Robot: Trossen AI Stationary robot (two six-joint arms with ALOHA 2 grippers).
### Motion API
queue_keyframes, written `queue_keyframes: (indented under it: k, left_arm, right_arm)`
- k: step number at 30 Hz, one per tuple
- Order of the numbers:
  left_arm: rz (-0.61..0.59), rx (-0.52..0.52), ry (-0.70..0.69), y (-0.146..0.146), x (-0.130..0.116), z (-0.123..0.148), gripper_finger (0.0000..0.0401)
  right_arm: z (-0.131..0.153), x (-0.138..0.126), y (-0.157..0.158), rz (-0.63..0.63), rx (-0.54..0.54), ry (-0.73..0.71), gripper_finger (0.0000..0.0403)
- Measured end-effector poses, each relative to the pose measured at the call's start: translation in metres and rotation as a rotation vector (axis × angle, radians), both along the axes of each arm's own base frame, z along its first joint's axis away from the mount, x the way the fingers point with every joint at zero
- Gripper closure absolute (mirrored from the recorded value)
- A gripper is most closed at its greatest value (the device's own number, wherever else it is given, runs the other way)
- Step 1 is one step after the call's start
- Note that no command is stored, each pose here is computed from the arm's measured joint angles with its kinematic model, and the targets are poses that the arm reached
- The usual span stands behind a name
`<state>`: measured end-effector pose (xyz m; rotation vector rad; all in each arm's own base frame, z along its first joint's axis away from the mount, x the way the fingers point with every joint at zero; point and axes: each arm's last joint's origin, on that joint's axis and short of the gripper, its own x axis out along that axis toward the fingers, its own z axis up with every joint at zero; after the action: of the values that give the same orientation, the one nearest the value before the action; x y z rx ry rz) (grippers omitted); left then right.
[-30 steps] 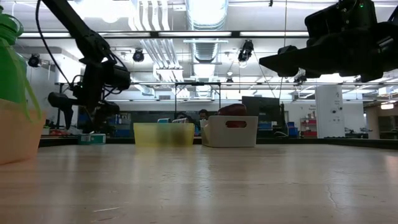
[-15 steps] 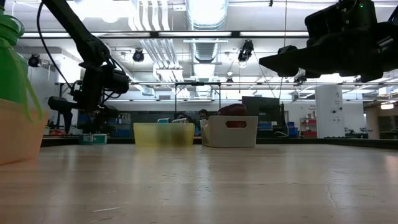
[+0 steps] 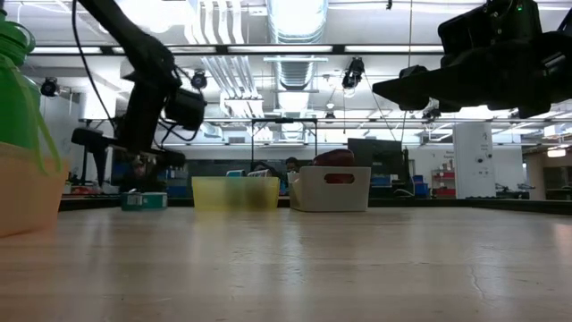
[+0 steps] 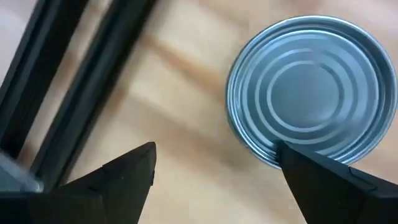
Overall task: Pick & Place Food Item
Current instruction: Put the blue tuna can into the yellow bin
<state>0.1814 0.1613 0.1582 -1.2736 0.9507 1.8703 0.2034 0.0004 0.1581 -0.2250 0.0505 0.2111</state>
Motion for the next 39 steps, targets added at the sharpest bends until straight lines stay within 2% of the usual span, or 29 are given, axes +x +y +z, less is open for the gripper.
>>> queue_keyframes:
  k: [5, 9, 14, 18, 21, 24, 26, 30, 39]
  left_arm:
    - [-0.174, 0.017, 0.003, -0.057, 0.035, -0.001, 0.0055]
    - [-0.320, 0.085, -0.089, -0.113, 0.061, -0.002, 0.0055]
    - [-0.689, 0.093, -0.319, -0.173, 0.090, -0.003, 0.0055]
    - [-1.002, 0.149, -0.497, -0.197, 0.111, 0.003, 0.0055]
    - [-1.159, 0.227, -0.575, -0.202, 0.122, 0.009, 0.0055]
    - [-1.292, 0.318, -0.594, -0.202, 0.130, 0.014, 0.0055]
    - [-1.326, 0.370, -0.566, -0.199, 0.131, 0.016, 0.0055]
    - [-1.297, 0.453, -0.516, -0.192, 0.132, 0.018, 0.0055]
    - [-1.272, 0.461, -0.491, -0.185, 0.131, 0.016, 0.0055]
  right_arm:
    - [0.000, 0.000, 0.000, 0.000, 0.000, 0.000, 0.0097]
    - [0.000, 0.000, 0.000, 0.000, 0.000, 0.000, 0.0097]
    - [0.000, 0.000, 0.000, 0.000, 0.000, 0.000, 0.0097]
    - [0.000, 0.000, 0.000, 0.000, 0.000, 0.000, 0.0097]
    - [0.000, 0.000, 0.000, 0.000, 0.000, 0.000, 0.0097]
    - [0.000, 0.000, 0.000, 0.000, 0.000, 0.000, 0.0097]
    - [0.000, 0.000, 0.000, 0.000, 0.000, 0.000, 0.0097]
    - [0.000, 0.000, 0.000, 0.000, 0.000, 0.000, 0.0097]
    - [0.000, 0.000, 0.000, 0.000, 0.000, 0.000, 0.0097]
